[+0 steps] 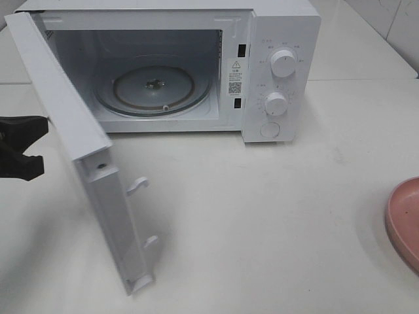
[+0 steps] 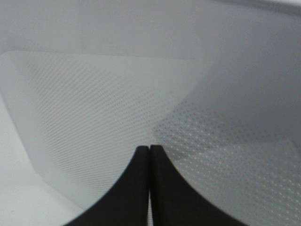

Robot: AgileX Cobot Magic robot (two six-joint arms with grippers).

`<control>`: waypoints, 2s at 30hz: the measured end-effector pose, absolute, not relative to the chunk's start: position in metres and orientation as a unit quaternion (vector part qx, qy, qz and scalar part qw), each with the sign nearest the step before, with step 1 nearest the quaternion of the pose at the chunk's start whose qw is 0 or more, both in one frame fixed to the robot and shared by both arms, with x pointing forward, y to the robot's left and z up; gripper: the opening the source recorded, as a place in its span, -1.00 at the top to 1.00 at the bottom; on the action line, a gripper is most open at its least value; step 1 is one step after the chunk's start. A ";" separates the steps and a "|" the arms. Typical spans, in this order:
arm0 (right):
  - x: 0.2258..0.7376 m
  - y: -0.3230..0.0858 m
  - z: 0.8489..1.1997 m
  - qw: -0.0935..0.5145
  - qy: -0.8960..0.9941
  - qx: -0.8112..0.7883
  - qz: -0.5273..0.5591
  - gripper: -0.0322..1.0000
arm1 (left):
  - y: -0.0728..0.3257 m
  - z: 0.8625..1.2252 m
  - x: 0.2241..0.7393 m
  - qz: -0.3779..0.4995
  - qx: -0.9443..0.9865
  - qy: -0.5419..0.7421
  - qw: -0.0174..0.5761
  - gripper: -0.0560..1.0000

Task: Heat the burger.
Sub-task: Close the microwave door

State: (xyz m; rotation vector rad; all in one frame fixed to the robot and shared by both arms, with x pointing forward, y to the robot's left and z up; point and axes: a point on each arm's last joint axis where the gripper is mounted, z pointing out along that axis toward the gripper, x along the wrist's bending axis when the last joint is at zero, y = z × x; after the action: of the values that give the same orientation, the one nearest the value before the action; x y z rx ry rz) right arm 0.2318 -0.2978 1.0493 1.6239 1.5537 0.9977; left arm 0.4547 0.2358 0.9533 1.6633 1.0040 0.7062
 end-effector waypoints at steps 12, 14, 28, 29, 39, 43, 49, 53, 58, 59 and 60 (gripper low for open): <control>0.232 -0.298 1.049 0.335 0.595 0.622 0.382 -0.54 | 0.195 0.953 0.475 0.289 0.686 0.408 0.529 0.89; 0.232 -0.298 1.049 0.335 0.595 0.622 0.382 -0.54 | 0.192 0.954 0.477 0.287 0.684 0.410 0.531 0.89; 0.232 -0.298 1.049 0.335 0.595 0.622 0.382 -0.54 | 0.128 0.950 0.505 0.274 0.679 0.400 0.551 0.89; 0.232 -0.298 1.049 0.335 0.595 0.622 0.382 -0.54 | 0.124 0.950 0.507 0.276 0.679 0.398 0.551 0.89; 0.232 -0.298 1.049 0.335 0.595 0.622 0.382 -0.54 | 0.083 0.952 0.523 0.300 0.668 0.393 0.557 0.89; 0.232 -0.298 1.049 0.335 0.595 0.622 0.382 -0.54 | 0.065 0.954 0.535 0.300 0.664 0.388 0.564 0.89; 0.232 -0.298 1.049 0.335 0.595 0.622 0.382 -0.54 | 0.051 0.956 0.549 0.292 0.666 0.392 0.564 0.89; 0.232 -0.298 1.049 0.335 0.595 0.622 0.382 -0.54 | 0.043 0.957 0.558 0.291 0.662 0.396 0.566 0.89; 0.232 -0.298 1.049 0.335 0.595 0.622 0.382 -0.54 | 0.037 0.955 0.562 0.285 0.666 0.399 0.562 0.89; 0.232 -0.298 1.049 0.335 0.595 0.622 0.382 -0.54 | 0.033 0.953 0.563 0.281 0.669 0.399 0.561 0.89; 0.232 -0.298 1.049 0.335 0.595 0.622 0.382 -0.54 | 0.031 0.953 0.564 0.280 0.670 0.398 0.561 0.89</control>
State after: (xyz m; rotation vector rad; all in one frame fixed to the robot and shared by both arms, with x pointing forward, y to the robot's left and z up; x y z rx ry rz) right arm 0.2318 -0.2978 1.0493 1.6239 1.5537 0.9977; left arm 0.5642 0.0312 0.9533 1.5777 0.9380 0.6594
